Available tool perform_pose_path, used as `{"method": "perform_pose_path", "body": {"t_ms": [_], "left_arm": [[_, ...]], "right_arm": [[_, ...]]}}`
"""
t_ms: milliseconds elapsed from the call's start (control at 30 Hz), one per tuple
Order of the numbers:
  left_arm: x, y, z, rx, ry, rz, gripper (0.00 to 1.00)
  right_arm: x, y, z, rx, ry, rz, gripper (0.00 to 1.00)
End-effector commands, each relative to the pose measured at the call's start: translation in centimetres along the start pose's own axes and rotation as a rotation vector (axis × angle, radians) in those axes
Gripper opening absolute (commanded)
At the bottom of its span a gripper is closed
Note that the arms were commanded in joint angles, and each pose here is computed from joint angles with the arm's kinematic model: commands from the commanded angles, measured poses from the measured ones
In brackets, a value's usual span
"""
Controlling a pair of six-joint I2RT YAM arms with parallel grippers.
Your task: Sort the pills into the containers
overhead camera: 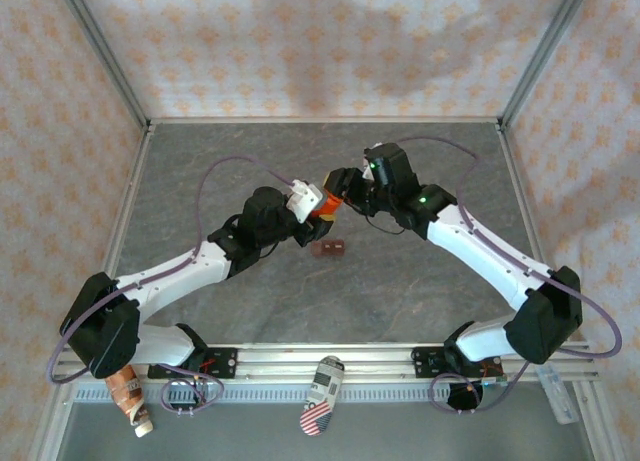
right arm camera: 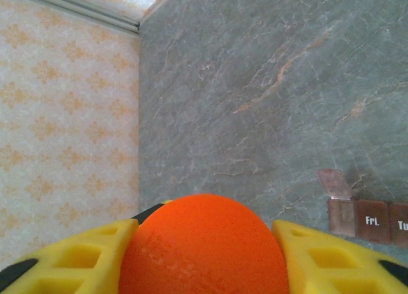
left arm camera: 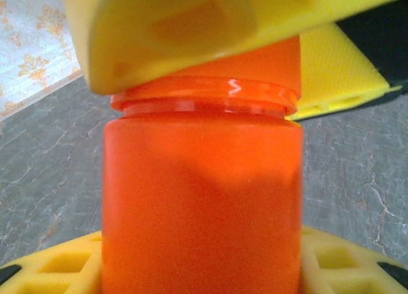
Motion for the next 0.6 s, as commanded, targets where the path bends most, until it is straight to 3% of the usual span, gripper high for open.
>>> {"method": "perform_pose_path", "body": {"t_ms": [0, 167, 300, 500, 533, 567], "left_arm": [[-0.1, 0.2, 1.5, -0.058, -0.015, 0.009, 0.0], [-0.8, 0.9, 2.1, -0.083, 0.011, -0.043, 0.0], [-2.3, 1.8, 3.1, -0.106, 0.074, -0.177, 0.0], [-2.9, 1.9, 3.5, -0.121, 0.135, -0.245, 0.0], [-2.8, 1.8, 3.5, -0.121, 0.135, -0.235, 0.0], [-2.6, 1.7, 3.4, -0.119, 0.136, -0.223, 0.0]], "right_arm": [[1.2, 0.6, 0.9, -0.026, 0.074, 0.031, 0.4], [1.0, 1.2, 1.9, 0.003, 0.293, 0.181, 0.36], [0.0, 2.4, 0.9, 0.055, 0.495, 0.293, 0.37], [-0.9, 2.2, 0.7, 0.087, 0.49, 0.276, 0.37], [-0.9, 2.1, 0.8, 0.079, 0.47, 0.275, 0.41], [-0.9, 2.2, 1.0, 0.07, 0.454, 0.268, 0.5]]}}
Point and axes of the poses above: each hand's point on the last joint's axis, 136 mm out from that joint toward the fingers, its own y axis back along the fingers, its own x axis along the line the jaws close on, z = x × y, the point moved 2 cm from there along y, back along the fingers, and after that the axes turned 6 degrees about y, right-handed, at the moved point
